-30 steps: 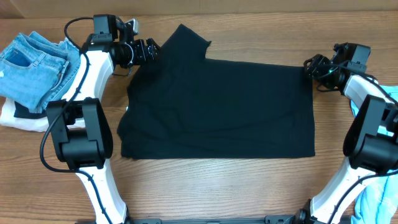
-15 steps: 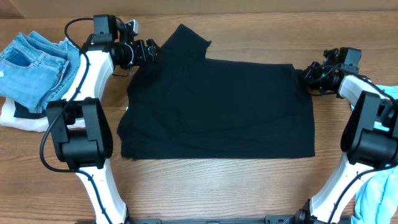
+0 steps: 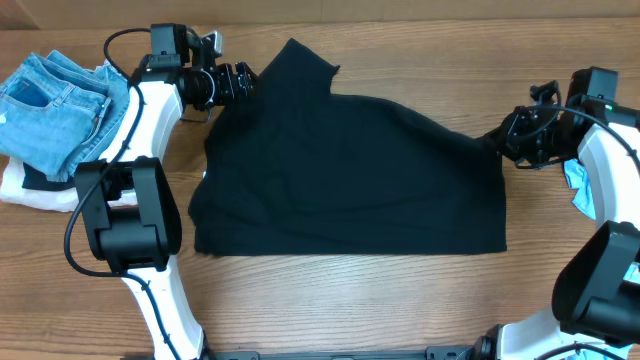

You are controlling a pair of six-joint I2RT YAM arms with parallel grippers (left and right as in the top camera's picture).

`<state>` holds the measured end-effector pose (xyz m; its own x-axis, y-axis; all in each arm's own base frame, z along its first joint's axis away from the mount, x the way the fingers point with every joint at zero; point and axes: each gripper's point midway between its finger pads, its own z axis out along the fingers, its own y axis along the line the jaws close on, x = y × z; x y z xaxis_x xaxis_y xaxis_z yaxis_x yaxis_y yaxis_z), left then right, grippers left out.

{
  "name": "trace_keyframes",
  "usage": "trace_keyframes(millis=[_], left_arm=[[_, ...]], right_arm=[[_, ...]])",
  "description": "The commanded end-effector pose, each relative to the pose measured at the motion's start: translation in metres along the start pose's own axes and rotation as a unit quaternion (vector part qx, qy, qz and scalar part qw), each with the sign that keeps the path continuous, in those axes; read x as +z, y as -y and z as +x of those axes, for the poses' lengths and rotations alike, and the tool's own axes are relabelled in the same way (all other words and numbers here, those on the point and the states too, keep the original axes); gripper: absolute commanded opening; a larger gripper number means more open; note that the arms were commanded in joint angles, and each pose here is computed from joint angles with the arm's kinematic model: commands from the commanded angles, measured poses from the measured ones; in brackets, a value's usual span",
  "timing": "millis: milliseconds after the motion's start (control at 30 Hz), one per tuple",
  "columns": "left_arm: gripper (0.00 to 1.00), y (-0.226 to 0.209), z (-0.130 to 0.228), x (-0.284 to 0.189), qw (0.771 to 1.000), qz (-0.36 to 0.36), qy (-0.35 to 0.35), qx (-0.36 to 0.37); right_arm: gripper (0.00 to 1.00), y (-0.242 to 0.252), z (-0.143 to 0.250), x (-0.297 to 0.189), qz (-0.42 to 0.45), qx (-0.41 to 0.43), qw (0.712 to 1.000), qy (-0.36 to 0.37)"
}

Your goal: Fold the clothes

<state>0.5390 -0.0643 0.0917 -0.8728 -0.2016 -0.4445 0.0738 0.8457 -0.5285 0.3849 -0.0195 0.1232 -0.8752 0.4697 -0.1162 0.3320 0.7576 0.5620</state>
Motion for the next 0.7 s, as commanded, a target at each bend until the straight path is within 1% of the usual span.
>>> trace_keyframes(millis=[0, 167, 333, 367, 400, 433, 467, 500, 533, 567, 667], left_arm=[[0.91, 0.004, 0.002, 0.0, 1.0, 0.002, -0.007, 0.019], [0.91, 0.004, 0.003, 0.0, 1.0, 0.002, -0.008, 0.017], [0.91, 0.004, 0.003, 0.0, 1.0, 0.002, -0.008, 0.017], [0.91, 0.004, 0.003, 0.0, 1.0, 0.002, -0.008, 0.017], [0.91, 0.004, 0.003, 0.0, 1.0, 0.002, -0.008, 0.017], [0.91, 0.004, 0.003, 0.0, 1.0, 0.002, -0.008, 0.017], [0.91, 0.005, 0.003, 0.0, 1.0, 0.003, -0.008, 0.017], [0.9, 0.007, 0.003, 0.0, 1.0, 0.01, -0.009, 0.018], [0.87, 0.014, 0.004, -0.001, 0.999, 0.03, -0.012, 0.035], [0.85, 0.022, 0.006, -0.001, 0.997, 0.044, -0.016, 0.063], [0.9, 0.042, -0.001, -0.004, 0.991, 0.048, -0.015, 0.122]], right_arm=[[0.04, 0.015, 0.022, 0.004, 0.084, -0.004, 0.996, -0.032], [0.04, 0.063, 0.059, 0.003, 0.232, 0.048, 0.969, -0.074], [0.04, 0.079, 0.075, 0.024, 0.232, 0.075, 0.967, -0.08], [0.09, 0.08, 0.075, 0.026, 0.231, 0.075, 0.967, -0.078], [0.32, 0.08, 0.075, 0.026, 0.23, 0.074, 0.967, -0.078], [0.37, 0.079, 0.075, 0.026, 0.228, 0.075, 0.968, -0.079], [0.46, 0.079, 0.076, 0.026, 0.228, 0.075, 0.967, -0.08], [0.51, 0.079, 0.076, 0.026, 0.228, 0.075, 0.967, -0.08], [0.52, 0.079, 0.076, 0.026, 0.228, 0.075, 0.968, -0.08], [0.56, 0.077, 0.075, 0.028, 0.221, 0.076, 0.969, -0.078], [0.57, 0.067, 0.074, 0.032, 0.192, 0.077, 0.975, -0.08]])
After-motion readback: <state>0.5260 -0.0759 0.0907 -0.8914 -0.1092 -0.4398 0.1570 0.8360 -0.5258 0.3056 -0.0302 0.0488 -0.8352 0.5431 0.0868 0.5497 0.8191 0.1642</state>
